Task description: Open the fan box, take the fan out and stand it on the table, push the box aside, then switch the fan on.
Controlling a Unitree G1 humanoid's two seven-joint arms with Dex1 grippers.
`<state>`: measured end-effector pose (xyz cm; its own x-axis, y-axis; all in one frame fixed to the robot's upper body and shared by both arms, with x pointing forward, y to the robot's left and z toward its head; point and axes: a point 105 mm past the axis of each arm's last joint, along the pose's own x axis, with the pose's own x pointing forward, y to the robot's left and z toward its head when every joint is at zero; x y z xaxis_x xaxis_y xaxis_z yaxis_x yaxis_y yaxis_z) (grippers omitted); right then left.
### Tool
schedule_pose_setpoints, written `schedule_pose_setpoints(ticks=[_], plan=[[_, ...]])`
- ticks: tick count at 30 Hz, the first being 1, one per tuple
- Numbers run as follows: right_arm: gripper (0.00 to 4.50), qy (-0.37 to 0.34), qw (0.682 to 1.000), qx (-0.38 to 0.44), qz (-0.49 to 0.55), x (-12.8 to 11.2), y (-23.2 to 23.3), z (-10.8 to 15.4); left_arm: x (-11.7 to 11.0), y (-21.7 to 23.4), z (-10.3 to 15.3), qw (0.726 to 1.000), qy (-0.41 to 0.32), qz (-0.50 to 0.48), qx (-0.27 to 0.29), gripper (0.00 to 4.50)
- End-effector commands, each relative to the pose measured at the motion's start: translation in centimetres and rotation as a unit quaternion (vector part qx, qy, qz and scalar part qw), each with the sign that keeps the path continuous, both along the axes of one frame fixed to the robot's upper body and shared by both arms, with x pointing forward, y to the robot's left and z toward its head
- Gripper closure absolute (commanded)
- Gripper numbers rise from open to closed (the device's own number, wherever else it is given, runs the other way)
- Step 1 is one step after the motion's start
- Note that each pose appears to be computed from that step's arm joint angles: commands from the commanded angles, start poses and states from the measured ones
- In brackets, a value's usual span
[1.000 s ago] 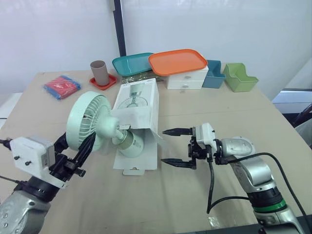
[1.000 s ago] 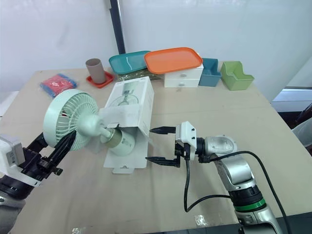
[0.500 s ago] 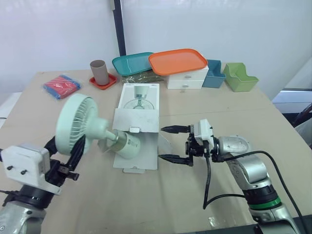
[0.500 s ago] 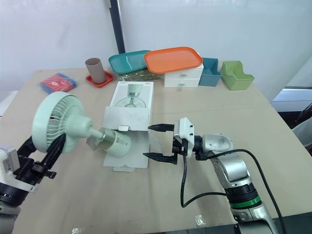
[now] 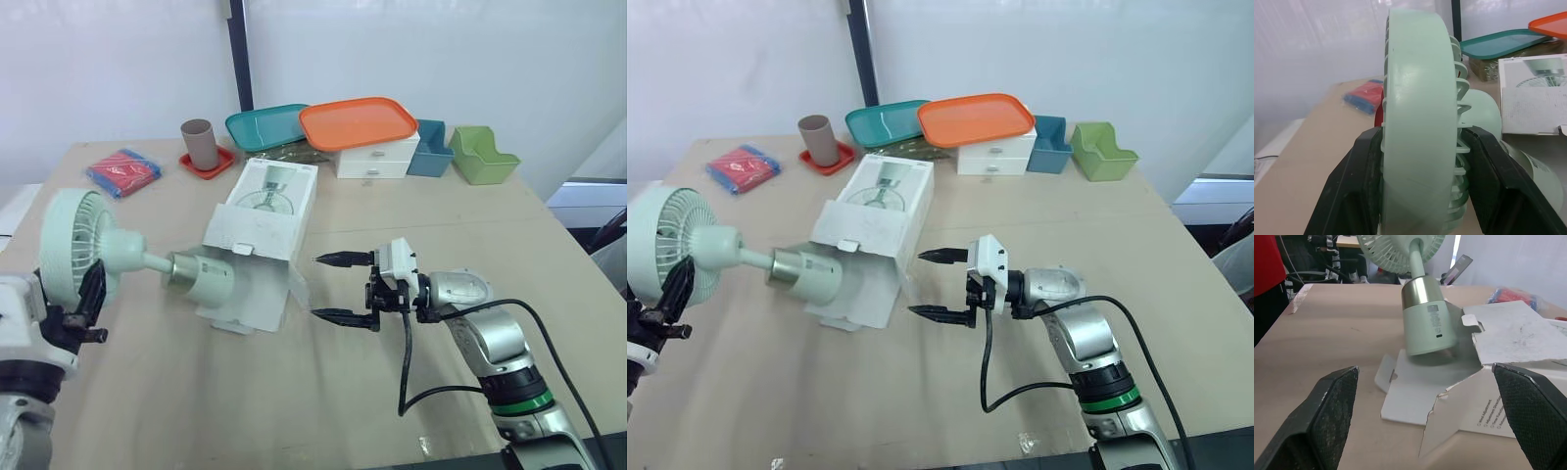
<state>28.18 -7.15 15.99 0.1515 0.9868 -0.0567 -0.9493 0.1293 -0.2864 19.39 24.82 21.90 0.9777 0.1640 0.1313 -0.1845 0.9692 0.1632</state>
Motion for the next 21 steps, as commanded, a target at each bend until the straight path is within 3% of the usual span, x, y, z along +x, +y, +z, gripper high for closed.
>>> schedule_pose_setpoints(ticks=[1,9,14,21], plan=[[0.0,-0.02,1.0,0.004,0.0,0.1,0.1,1.0,0.1,-0.6,2.0,0.998,-0.041,-0.013,0.037,2.64],[0.0,-0.017,1.0,-0.004,-0.003,-0.1,0.0,0.8,0.1,2.7,3.4,0.99,-0.046,0.083,0.106,2.64],[0.0,-0.017,1.0,-0.006,-0.004,0.0,-0.2,0.7,0.5,4.4,4.9,0.983,-0.066,0.122,0.117,2.64],[0.0,-0.019,1.0,-0.006,-0.005,0.1,-0.1,0.9,1.9,3.4,3.3,0.992,-0.04,0.077,0.09,2.64]])
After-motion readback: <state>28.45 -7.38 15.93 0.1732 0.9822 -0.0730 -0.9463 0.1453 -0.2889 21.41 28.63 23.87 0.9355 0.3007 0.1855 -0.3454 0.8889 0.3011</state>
